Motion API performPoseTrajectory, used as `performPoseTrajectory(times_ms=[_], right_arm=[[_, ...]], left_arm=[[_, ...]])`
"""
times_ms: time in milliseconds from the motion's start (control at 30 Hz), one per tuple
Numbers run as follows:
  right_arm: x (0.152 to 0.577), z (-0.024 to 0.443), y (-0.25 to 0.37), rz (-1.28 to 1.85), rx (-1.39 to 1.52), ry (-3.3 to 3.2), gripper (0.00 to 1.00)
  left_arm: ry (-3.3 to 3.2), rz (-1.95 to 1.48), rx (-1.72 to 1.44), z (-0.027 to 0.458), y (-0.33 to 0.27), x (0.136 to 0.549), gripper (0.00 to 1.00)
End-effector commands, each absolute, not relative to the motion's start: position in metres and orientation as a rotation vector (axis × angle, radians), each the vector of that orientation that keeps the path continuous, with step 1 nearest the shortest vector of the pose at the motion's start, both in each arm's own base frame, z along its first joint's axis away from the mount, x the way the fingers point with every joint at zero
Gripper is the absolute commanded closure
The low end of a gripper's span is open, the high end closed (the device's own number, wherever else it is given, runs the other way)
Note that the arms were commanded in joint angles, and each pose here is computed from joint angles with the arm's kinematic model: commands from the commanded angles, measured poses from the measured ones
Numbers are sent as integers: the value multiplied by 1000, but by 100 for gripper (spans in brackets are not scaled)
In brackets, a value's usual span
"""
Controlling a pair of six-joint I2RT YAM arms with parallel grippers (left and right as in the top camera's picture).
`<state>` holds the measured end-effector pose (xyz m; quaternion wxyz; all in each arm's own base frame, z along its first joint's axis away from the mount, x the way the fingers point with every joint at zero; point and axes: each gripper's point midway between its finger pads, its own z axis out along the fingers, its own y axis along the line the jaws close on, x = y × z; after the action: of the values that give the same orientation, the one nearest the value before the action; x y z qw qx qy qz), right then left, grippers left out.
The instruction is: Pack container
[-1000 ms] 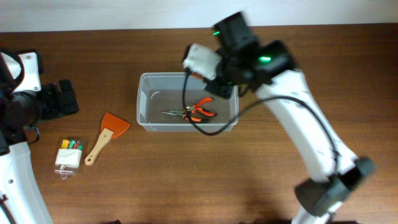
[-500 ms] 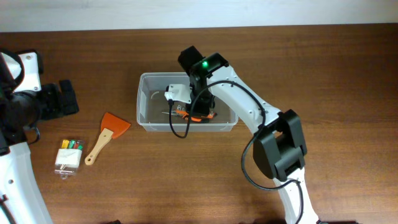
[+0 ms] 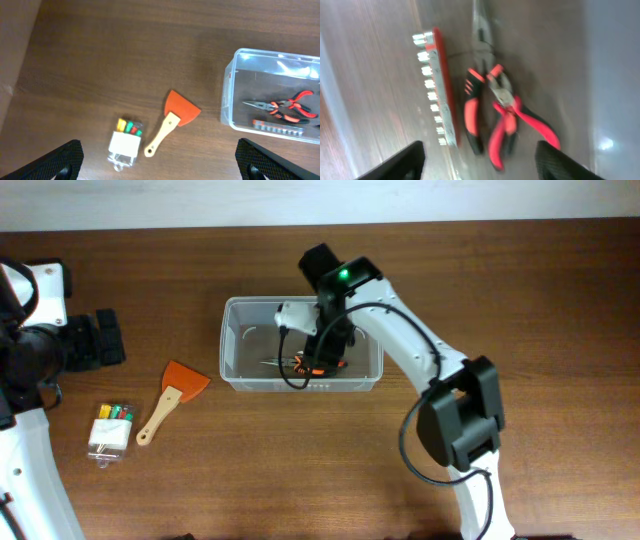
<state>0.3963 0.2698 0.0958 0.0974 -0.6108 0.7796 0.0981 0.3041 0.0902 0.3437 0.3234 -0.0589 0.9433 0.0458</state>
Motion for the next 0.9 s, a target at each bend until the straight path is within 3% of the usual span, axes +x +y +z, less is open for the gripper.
performPoseTrajectory(times_ms=[0, 167, 333, 467, 700, 867], right_arm=[[425, 228, 235, 76, -1483, 2197, 2], [416, 351, 146, -20, -1053, 2149, 1], [393, 416, 48, -87, -621, 2147, 2], [383, 427, 6, -95, -407, 2170, 1], [382, 399, -2, -62, -372, 2269, 2], [385, 378, -2, -45, -378, 2326, 1]], left_arm=[[2456, 167, 88, 348, 80, 312, 1], [2492, 173, 509, 330, 42, 317, 1], [2664, 92, 842, 270, 24, 321, 1], [2804, -10, 916, 222, 26, 317, 1], [2939, -119, 992, 145, 25, 302, 1], [3000, 9, 1009, 106, 41, 294, 1]])
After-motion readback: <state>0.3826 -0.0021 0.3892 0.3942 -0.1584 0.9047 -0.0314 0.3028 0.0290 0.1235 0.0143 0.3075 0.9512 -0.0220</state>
